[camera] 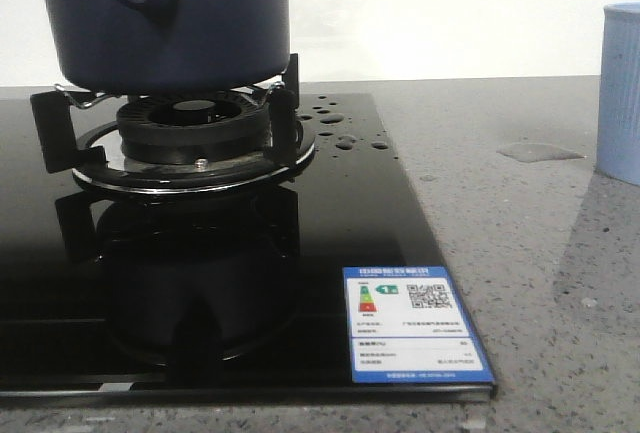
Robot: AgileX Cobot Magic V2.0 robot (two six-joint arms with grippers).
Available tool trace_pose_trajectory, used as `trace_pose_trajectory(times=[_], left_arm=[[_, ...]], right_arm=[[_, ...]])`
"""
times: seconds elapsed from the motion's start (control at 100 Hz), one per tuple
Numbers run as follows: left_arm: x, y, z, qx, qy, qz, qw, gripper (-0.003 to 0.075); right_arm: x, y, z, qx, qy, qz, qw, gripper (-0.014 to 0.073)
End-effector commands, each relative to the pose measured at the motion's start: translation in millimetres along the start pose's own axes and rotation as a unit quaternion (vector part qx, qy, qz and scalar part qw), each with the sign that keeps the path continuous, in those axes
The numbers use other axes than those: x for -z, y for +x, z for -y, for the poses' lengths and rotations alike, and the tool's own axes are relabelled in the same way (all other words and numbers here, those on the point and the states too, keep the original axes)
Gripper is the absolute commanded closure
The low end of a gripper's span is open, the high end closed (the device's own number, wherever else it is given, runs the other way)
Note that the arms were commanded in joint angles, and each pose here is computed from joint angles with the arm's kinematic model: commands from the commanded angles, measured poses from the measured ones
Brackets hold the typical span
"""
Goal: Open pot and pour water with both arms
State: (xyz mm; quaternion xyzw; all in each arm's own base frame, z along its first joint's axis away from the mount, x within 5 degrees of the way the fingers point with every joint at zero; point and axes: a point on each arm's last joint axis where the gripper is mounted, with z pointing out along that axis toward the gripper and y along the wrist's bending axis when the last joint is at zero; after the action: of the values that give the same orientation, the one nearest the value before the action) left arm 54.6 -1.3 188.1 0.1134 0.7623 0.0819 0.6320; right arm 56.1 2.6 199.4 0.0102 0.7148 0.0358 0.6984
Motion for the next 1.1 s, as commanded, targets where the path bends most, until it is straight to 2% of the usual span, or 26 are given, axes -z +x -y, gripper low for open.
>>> trace_pose_trajectory(times=[0.0,0.08,0.19,0.28,0.41,0.61,0.7,0.74,0.83,0.95,1.02,1.09], left_arm=[[0.3,-7.7,-2.2,0.059,-0.023,0.100,0.993,0.0739],[3.2,-17.2,-7.4,0.132,-0.037,0.159,0.978,0.0739],[6.5,-23.5,-13.9,0.199,-0.055,0.205,0.957,0.0740],[9.6,-27.0,-20.2,0.249,-0.073,0.238,0.936,0.0740],[12.4,-28.1,-27.3,0.318,-0.091,0.261,0.907,0.0740],[12.9,-30.1,-27.3,0.329,-0.086,0.258,0.904,0.0740],[15.5,-36.4,-29.9,0.373,-0.077,0.260,0.887,0.0740],[16.8,-40.1,-30.8,0.378,-0.075,0.262,0.885,0.0740],[18.2,-47.7,-32.6,0.370,-0.074,0.266,0.887,0.0740],[17.8,-55.0,-33.2,0.370,-0.067,0.258,0.890,0.0740],[16.0,-60.9,-29.9,0.376,-0.041,0.232,0.896,0.0740],[13.8,-72.7,-22.7,0.378,0.010,0.182,0.907,0.0740]], right_arm=[[4.0,-19.3,3.6,-0.069,0.013,0.120,0.990,0.0661],[5.2,-23.0,7.4,-0.170,0.018,0.144,0.975,0.0661],[5.2,-22.2,10.2,-0.256,0.021,0.145,0.955,0.0661],[5.3,-22.2,10.6,-0.277,0.021,0.144,0.950,0.0661],[5.9,-26.1,8.4,-0.278,0.012,0.138,0.951,0.0661],[10.7,-45.0,1.9,-0.275,-0.016,0.132,0.952,0.0661],[15.7,-59.8,-2.4,-0.255,-0.033,0.134,0.957,0.0661],[19.2,-68.6,-4.9,-0.231,-0.041,0.136,0.963,0.0661],[25.4,-85.0,-11.4,-0.174,-0.058,0.119,0.976,0.0661],[28.2,-100.3,-17.8,-0.127,-0.073,0.074,0.986,0.0661],[26.6,-105.7,-21.0,-0.103,-0.079,0.030,0.991,0.0661],[23.7,-108.4,-25.2,-0.091,-0.092,-0.032,0.991,0.0661]])
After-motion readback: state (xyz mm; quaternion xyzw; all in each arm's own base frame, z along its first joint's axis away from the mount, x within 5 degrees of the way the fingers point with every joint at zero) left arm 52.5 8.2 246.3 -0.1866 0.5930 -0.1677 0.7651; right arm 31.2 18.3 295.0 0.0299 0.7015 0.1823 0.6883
